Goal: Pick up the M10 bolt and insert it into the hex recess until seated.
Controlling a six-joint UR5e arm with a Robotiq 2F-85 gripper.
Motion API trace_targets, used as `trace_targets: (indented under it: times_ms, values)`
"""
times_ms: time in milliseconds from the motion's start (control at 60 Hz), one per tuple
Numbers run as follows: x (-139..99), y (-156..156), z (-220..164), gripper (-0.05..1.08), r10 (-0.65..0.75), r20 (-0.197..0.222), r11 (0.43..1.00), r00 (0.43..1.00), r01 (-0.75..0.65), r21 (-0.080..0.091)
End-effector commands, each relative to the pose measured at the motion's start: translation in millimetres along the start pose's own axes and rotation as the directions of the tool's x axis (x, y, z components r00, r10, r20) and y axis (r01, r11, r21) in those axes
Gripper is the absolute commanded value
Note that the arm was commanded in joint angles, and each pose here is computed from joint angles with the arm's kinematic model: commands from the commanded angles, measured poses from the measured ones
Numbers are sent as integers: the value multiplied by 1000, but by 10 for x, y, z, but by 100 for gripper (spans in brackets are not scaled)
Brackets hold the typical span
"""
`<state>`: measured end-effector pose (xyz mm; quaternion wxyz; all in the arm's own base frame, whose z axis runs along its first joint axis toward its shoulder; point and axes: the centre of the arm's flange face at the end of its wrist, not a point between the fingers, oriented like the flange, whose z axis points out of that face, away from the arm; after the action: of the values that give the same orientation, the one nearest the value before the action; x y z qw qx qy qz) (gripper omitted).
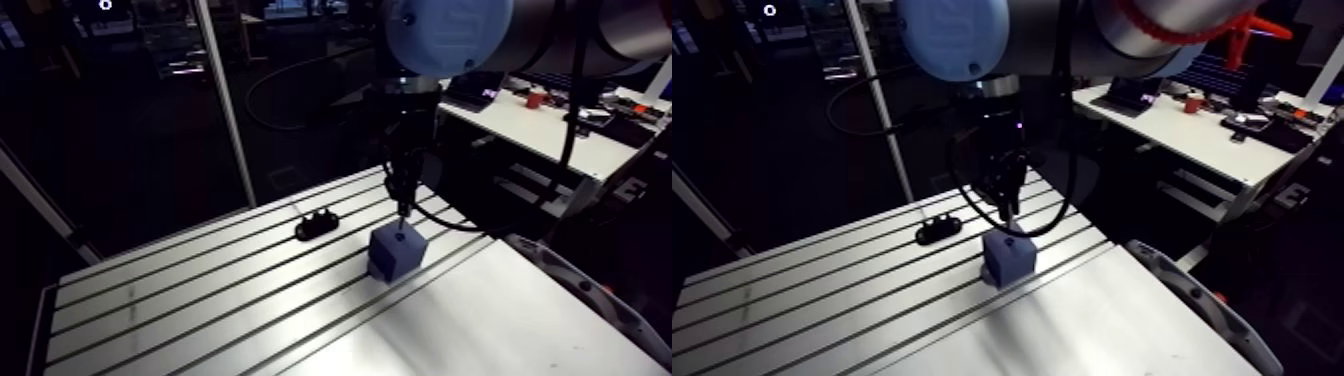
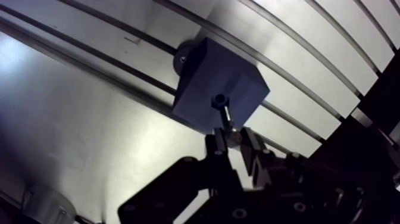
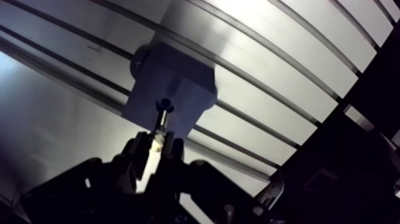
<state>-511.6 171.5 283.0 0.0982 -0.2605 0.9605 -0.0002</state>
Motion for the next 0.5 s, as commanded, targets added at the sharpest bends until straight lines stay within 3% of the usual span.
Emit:
trace_targets:
  times_ms: [17, 500]
  values:
    - [6, 5, 32, 77, 0, 5, 1000, 1000, 0, 5]
    - [30, 20, 117, 77, -1, 10, 1000, 1000, 1, 18]
